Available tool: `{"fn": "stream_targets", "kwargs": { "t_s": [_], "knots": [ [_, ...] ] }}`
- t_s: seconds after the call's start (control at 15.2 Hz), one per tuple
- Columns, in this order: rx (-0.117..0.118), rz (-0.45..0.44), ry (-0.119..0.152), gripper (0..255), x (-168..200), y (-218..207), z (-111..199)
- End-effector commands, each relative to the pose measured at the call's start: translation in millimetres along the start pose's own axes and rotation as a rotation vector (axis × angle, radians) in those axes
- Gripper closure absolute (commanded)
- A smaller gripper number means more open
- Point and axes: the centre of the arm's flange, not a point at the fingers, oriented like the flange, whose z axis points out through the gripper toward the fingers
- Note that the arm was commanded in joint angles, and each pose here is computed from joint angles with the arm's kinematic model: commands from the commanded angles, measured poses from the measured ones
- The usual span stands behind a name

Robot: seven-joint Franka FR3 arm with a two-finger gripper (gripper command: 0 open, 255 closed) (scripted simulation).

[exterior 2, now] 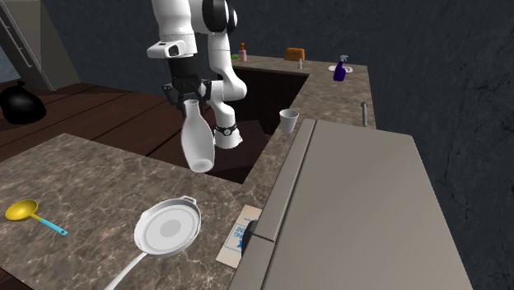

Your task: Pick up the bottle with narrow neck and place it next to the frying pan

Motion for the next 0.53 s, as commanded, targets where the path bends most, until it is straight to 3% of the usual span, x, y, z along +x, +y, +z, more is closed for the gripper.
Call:
{"fn": "stream_targets", "kwargs": {
  "t_s": [0.0, 0.46],
  "knots": [
    [0.000, 0.000, 0.001, 255, -0.8, -0.3, 11.9],
    [0.000, 0.000, 0.001, 255, -5.3, -0.1, 48.5]
  ]
}}
